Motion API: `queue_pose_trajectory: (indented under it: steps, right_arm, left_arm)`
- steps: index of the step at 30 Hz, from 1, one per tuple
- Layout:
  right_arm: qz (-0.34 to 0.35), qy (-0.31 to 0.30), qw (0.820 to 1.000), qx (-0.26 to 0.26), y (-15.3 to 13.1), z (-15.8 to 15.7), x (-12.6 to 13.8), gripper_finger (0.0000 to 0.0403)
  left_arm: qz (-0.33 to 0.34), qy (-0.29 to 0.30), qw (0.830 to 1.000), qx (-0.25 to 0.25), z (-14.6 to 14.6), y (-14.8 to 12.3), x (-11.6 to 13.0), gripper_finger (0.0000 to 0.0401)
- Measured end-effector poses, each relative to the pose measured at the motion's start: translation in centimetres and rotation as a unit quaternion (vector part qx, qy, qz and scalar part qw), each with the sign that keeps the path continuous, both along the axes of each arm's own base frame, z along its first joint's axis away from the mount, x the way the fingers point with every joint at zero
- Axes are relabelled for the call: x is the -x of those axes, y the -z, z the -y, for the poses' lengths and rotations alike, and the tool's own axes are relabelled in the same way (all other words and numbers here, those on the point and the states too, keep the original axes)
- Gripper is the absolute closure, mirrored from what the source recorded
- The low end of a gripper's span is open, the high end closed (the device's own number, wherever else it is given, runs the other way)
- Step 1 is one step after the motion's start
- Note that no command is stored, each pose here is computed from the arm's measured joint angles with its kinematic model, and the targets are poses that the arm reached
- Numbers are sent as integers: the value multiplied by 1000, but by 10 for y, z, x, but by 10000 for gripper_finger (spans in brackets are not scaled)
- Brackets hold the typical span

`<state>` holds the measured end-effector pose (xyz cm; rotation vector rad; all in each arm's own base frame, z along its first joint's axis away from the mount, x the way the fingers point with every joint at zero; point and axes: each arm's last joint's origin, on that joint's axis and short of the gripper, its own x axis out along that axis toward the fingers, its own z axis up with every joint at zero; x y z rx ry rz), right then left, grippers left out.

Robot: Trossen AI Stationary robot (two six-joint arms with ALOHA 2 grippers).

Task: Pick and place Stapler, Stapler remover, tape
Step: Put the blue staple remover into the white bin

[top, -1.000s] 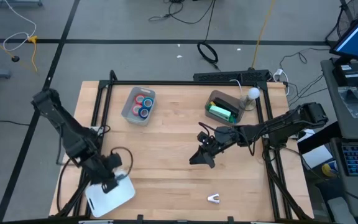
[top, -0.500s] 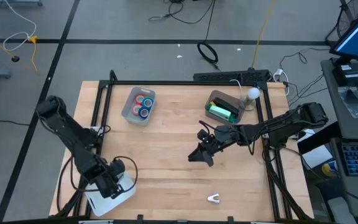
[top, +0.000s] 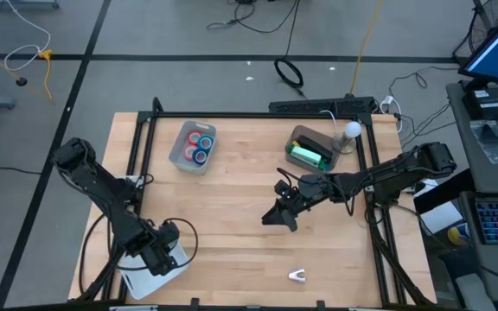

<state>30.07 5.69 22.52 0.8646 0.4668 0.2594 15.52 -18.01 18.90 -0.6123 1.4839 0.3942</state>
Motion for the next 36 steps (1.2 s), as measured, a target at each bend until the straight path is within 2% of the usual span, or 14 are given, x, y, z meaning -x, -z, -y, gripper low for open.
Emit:
queue_pose_trajectory:
  steps: [14, 19, 27, 31, 36]
  right_arm:
    - [0, 0, 1000, 0, 0, 0, 0, 302]
    - [0, 0, 1000, 0, 0, 0, 0, 302]
    - [0, -1, 1000, 0, 0, 0, 0, 302]
    - [0, -1, 1000, 0, 0, 0, 0, 302]
    - [0, -1, 1000, 0, 0, 0, 0, 302]
  left_arm:
    - [-15, 18, 1000, -19, 0, 7, 0, 397]
    - [-36, 19, 999, -17, 3, 13, -1, 396]
    - [-31, 20, 999, -9, 4, 13, -2, 395]
    - [-33, 23, 999, -8, 5, 14, -2, 374]
    - [-34, 21, 999, -4, 5, 14, -2, 322]
